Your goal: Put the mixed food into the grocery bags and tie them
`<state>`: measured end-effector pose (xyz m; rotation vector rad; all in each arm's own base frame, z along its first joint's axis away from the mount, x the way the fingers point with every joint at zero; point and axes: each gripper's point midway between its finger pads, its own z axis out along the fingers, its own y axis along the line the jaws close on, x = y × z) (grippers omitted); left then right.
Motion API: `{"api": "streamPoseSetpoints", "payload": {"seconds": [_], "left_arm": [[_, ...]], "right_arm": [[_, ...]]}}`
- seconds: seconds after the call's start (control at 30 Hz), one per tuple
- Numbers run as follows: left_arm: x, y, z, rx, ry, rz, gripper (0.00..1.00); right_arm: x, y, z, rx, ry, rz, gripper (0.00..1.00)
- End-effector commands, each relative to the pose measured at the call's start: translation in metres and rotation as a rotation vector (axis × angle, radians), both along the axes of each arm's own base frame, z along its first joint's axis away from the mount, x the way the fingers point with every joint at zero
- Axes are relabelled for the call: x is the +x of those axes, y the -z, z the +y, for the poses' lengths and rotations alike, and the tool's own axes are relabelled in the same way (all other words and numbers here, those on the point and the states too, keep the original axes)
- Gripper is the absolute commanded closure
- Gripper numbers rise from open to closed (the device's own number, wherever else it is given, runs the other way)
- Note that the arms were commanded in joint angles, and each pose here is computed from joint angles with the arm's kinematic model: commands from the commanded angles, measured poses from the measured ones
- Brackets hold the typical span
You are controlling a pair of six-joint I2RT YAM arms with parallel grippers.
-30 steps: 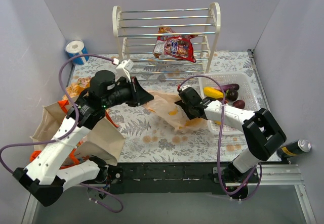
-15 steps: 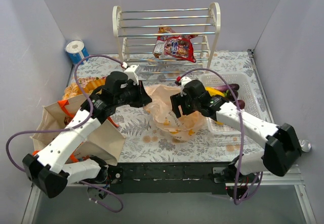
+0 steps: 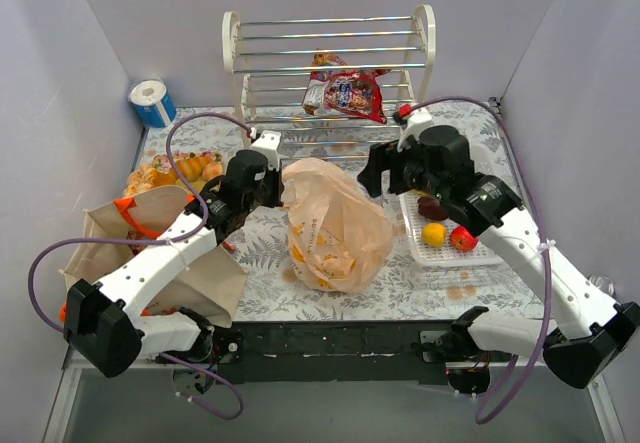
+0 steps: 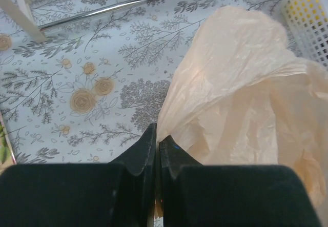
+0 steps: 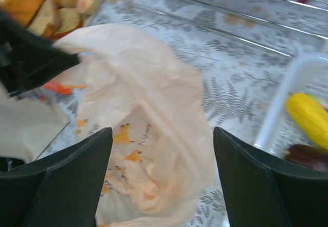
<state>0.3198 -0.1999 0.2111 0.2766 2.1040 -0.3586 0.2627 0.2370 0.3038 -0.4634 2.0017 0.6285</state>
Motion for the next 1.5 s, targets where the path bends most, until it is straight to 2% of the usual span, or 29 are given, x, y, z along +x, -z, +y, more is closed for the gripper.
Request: {"api": "streamPoseSetpoints", "payload": {"seconds": [0.0,0.1,0.13,0.23,0.4,0.53,0.7,1.1,1.17,1.2,1.23,1.3,1.33,1.43,1.47], "left_arm": [[0.01,-0.027,0.015,-0.016,-0.052,-0.18,1.0],[0.008,-0.026,0.017,-0.016,-0.049,-0.198,1.0],[0.007,-0.024,0.017,-0.02,-0.047,-0.2,1.0],[0.002,-0.022,0.015,-0.039,-0.028,-0.19,1.0],[-0.001,-0.01,0.016,-0.027,-0.026,-0.172,1.0],[0.001,0.001,0.016,-0.004,-0.024,-0.148,1.0],[-0.001,0.007,0.011,-0.007,0.001,-0.124,1.0],[0.001,0.012,0.013,0.009,-0.01,-0.117,1.0],[0.001,0.013,0.013,0.012,-0.011,-0.116,1.0],[0.001,0.014,0.013,0.015,-0.01,-0.114,1.0],[0.001,0.015,0.013,0.016,-0.011,-0.111,1.0],[0.001,0.015,0.013,0.012,-0.01,-0.113,1.0],[0.001,0.015,0.013,0.015,-0.011,-0.113,1.0],[0.002,0.018,0.011,0.016,-0.005,-0.106,1.0],[0.001,0.019,0.01,0.013,0.0,-0.1,1.0]], "right_arm": [[0.036,0.026,-0.08,-0.111,0.278,0.094,0.13],[0.056,0.05,-0.122,-0.083,0.369,0.141,0.13],[0.066,0.06,-0.143,-0.097,0.433,0.162,0.13],[0.078,0.101,-0.166,-0.145,0.484,0.247,0.1],[0.093,0.146,-0.163,-0.177,0.447,0.338,0.08],[0.1,0.182,-0.188,-0.318,0.542,0.423,0.05],[0.094,0.21,-0.201,-0.397,0.572,0.469,0.05],[0.084,0.253,-0.187,-0.353,0.515,0.53,0.09],[0.082,0.254,-0.186,-0.349,0.507,0.536,0.15],[0.081,0.253,-0.186,-0.348,0.505,0.535,0.23],[0.08,0.251,-0.185,-0.343,0.506,0.529,0.4],[0.078,0.247,-0.185,-0.338,0.505,0.519,0.54],[0.078,0.239,-0.184,-0.328,0.504,0.498,0.65],[0.079,0.216,-0.188,-0.32,0.521,0.453,0.8],[0.081,0.192,-0.188,-0.309,0.531,0.423,0.85]]}}
